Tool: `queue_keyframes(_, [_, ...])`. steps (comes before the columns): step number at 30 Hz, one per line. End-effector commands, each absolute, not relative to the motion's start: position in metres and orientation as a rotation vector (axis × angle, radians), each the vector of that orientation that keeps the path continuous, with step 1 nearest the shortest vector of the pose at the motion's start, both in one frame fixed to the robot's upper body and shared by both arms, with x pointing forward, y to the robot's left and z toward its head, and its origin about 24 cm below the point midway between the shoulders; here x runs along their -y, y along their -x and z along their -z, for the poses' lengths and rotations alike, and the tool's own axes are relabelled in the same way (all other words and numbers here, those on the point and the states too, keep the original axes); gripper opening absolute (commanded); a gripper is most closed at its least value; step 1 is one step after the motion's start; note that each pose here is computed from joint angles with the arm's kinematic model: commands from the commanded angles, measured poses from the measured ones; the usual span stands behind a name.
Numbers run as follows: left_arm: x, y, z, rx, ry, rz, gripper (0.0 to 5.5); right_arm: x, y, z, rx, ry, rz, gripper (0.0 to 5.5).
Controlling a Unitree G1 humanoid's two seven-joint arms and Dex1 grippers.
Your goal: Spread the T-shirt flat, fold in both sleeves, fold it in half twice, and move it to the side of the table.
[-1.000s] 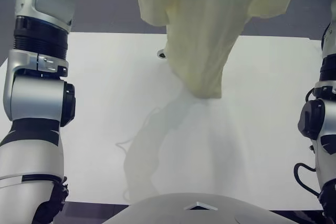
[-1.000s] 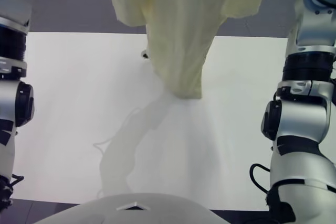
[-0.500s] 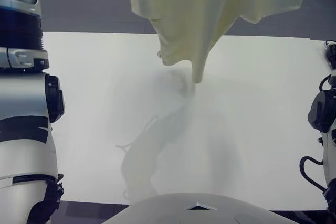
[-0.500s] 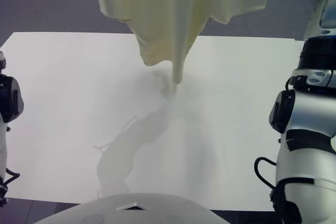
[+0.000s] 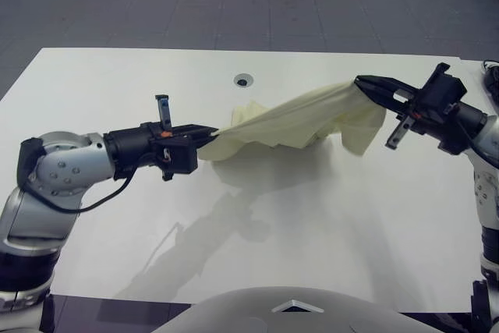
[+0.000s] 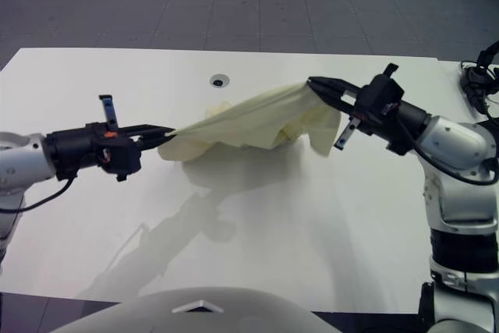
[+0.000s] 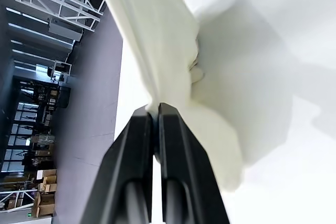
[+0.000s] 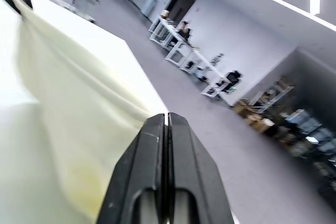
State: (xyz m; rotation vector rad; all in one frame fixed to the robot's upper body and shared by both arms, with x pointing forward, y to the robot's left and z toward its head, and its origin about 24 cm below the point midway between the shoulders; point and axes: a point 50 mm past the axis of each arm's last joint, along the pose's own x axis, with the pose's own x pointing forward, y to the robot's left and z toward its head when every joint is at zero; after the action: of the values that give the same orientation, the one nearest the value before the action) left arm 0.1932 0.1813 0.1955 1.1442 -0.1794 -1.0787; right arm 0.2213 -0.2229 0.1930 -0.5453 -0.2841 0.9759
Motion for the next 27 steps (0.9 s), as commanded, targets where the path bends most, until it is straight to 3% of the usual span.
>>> queue_keyframes(1, [-0.178,-0.158,-0.19,0.095,-1.127,1.215,0.02,0.217,-0.174,-0.161,0.077,0.48,-1.249,0.0])
queue_keyframes(4, [-0.174,-0.137,-0.177,-0.004,-1.108,1.328,0.02,0.21,-0.154,-0.139,-0.049,0.446,-1.359,0.0])
queue_keyframes(10, [-0.175,-0.115,-0.116,-0.211,-1.184,1.524,0.02,0.192,-0.139,-0.107,-0.149,0.406,-1.438,0.0])
queue_keyframes(16, [-0.173,-0.102,-0.1,-0.251,-1.187,1.581,0.02,0.187,-0.131,-0.095,-0.214,0.294,-1.503,0.0])
queue_keyframes(25, [-0.176,-0.084,-0.095,-0.343,-1.096,1.648,0.0,0.203,-0.122,-0.089,-0.343,0.3,-1.549,1.43])
queue_keyframes(27, [-0.178,-0.083,-0.093,-0.365,-1.082,1.645,0.42,0.207,-0.127,-0.092,-0.324,0.31,-1.52,1.74])
